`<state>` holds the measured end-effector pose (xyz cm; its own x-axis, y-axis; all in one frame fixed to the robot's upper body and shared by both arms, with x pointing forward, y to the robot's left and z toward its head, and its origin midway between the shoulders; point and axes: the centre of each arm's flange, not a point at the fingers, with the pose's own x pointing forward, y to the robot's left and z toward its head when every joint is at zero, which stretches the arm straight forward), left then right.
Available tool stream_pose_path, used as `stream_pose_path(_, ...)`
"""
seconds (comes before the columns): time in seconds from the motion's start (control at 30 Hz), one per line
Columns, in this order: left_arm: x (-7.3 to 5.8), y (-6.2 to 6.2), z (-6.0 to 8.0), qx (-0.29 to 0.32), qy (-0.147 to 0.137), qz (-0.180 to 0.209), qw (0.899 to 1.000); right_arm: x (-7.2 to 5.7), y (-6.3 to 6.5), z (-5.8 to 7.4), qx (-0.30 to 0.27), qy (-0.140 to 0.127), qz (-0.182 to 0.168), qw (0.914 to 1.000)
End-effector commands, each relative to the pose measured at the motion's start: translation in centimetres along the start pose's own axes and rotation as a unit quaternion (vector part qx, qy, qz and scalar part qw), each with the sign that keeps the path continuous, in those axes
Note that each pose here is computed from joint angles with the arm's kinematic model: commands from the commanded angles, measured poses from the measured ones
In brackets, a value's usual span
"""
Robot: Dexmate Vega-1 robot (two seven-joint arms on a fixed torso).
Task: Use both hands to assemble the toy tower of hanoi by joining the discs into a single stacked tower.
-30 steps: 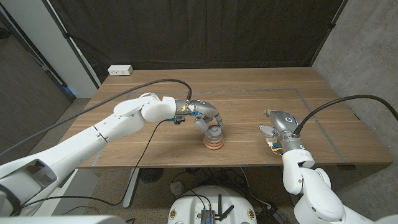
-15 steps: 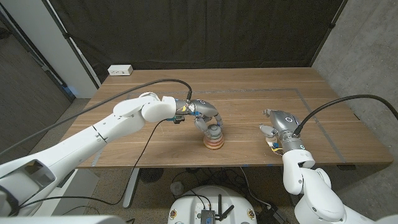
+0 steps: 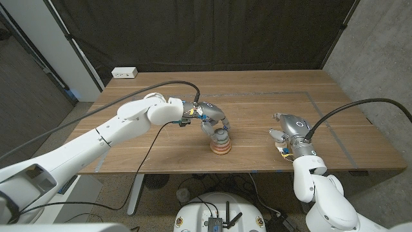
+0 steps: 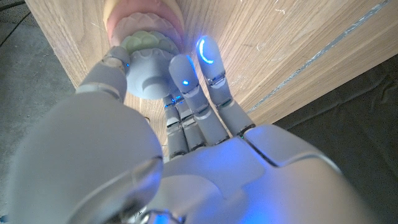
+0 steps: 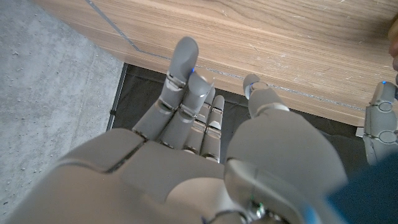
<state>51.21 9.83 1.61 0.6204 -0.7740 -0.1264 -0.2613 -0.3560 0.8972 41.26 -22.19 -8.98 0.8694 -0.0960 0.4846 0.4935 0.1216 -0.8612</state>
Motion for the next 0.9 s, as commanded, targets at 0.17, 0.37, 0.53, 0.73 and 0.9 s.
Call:
stream_pose_path(0.17,0.2,0.3,0.5,0.016,0.004,-0.020,1.000,-0.3,0.0,-0.1,0.000,0.003,0.000,1.0000)
stream_pose_path(0.37,0.1,0.4,0.4,0.020,0.007,-0.030,0.999,-0.3,0.0,-0.1,0.000,0.003,-0.001,1.0000)
stream_pose_path(0.53,-0.2,0.6,0.2,0.015,0.010,-0.029,0.999,-0.3,-0.1,0.0,-0.002,0.003,-0.002,1.0000)
stream_pose_path(0.73,-0.9,0.9,-0.3,0.006,0.019,-0.022,1.000,-0.2,-0.2,0.0,-0.001,0.002,-0.002,1.0000)
stream_pose_path(0.9,-1.9,0.9,-0.9,-0.013,0.034,-0.004,0.999,-0.1,-0.3,-0.1,0.009,-0.001,-0.003,1.0000)
